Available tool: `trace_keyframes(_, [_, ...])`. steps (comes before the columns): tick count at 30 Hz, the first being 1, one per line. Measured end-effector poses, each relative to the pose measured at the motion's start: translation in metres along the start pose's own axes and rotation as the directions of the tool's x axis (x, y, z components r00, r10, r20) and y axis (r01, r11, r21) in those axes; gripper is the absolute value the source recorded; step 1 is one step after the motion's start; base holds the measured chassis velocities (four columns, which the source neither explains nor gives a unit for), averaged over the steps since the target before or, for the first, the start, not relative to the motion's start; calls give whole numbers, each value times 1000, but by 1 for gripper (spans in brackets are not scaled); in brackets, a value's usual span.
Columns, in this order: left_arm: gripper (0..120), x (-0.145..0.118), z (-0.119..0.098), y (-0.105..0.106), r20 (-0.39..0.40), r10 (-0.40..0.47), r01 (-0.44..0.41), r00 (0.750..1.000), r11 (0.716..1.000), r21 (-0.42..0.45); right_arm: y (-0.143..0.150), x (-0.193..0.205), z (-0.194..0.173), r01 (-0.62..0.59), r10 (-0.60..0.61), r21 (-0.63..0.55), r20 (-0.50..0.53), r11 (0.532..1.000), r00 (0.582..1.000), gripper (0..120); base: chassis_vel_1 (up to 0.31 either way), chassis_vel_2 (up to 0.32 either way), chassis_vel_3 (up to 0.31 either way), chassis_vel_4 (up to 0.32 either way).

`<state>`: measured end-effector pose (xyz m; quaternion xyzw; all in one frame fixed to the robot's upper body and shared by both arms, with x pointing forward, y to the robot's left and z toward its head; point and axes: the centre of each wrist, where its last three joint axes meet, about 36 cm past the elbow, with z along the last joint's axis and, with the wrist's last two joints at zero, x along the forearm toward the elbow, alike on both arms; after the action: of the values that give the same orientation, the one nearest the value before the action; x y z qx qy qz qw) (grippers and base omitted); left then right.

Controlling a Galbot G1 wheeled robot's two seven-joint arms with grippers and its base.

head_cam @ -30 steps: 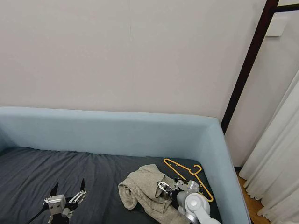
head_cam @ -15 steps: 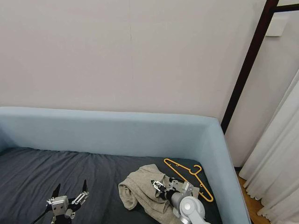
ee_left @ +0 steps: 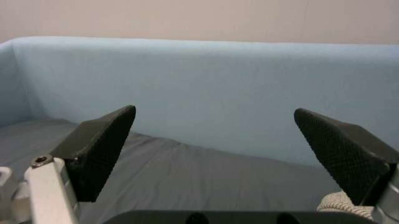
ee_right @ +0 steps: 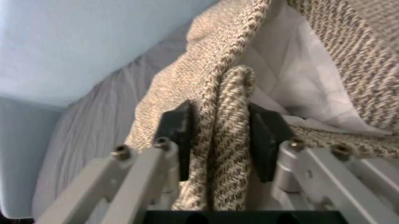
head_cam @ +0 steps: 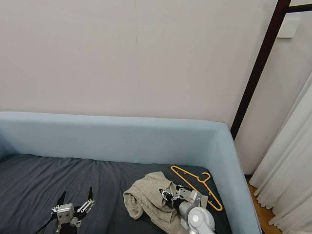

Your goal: Pick up the clothes from the sofa and hang them on the clothes hanger.

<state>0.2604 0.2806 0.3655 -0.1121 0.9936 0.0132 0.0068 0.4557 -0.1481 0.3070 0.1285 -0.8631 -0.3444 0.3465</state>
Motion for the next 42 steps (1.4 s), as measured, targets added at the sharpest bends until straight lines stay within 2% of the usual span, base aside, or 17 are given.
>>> trace_keyframes(1, [100,0,0,0,0,0,0,1000,1000,0,0,0,0,4,-4,0,3,1000,1000,27,0,0,0,0])
trace_keyframes(4, [100,-2,1,0,2,-1,1,1000,1000,2,-5,1,4,46,-46,5,36,999,998,10,0,0,0,0])
trace_keyframes(7, [100,-3,1,0,5,-2,2,1000,1000,4,-7,3,6,73,-74,20,54,997,996,3,0,0,0,0])
trace_keyframes(13, [100,-7,0,2,14,-5,5,1000,1000,1,-10,10,9,149,-158,68,136,986,978,1,0,0,0,0])
trace_keyframes(15, [100,-8,-1,2,17,-7,7,1000,1000,1,-10,16,4,215,-239,133,203,967,950,1,0,0,0,0])
trace_keyframes(16, [100,-8,-1,2,17,-7,7,1000,1000,1,-10,16,4,215,-239,133,203,967,950,1,0,0,0,0])
trace_keyframes(18, [100,-10,-2,4,22,-10,10,1000,1000,4,-11,27,-11,331,-381,221,242,917,893,1,0,0,0,0])
trace_keyframes(19, [100,-12,-3,6,27,-13,13,1000,1000,6,-8,33,-23,397,-463,269,254,877,849,1,0,0,0,0])
trace_keyframes(20, [100,-12,-3,6,27,-13,13,1000,1000,6,-8,33,-23,397,-463,269,254,877,849,1,0,0,0,0])
trace_keyframes(24, [100,-17,-6,13,41,-22,22,999,1000,1,14,51,-69,507,-609,353,296,786,736,1,0,0,0,0])
trace_keyframes(25, [100,-17,-6,13,41,-22,22,999,1000,1,14,51,-69,507,-609,353,296,786,736,1,0,0,0,0])
trace_keyframes(30, [100,-17,-7,18,48,-30,30,998,1000,1,47,69,-155,510,-697,492,352,706,624,1,0,0,0,0])
trace_keyframes(31, [100,-17,-7,18,48,-30,30,998,1000,1,47,69,-155,510,-697,492,352,706,624,1,0,0,0,0])
trace_keyframes(34, [100,-17,-9,21,56,-31,32,998,999,-6,60,80,-210,479,-714,547,383,687,586,1,0,0,0,0])
trace_keyframes(35, [100,-17,-9,21,56,-31,32,998,999,-6,60,80,-210,479,-714,547,383,687,586,1,0,0,0,0])
trace_keyframes(39, [100,-17,-9,26,68,-38,38,997,999,-10,80,94,-275,436,-721,591,422,679,550,1,0,0,0,0])
trace_keyframes(42, [100,-17,-9,27,70,-40,40,997,999,-9,93,102,-296,429,-734,611,431,665,524,1,0,0,0,0])
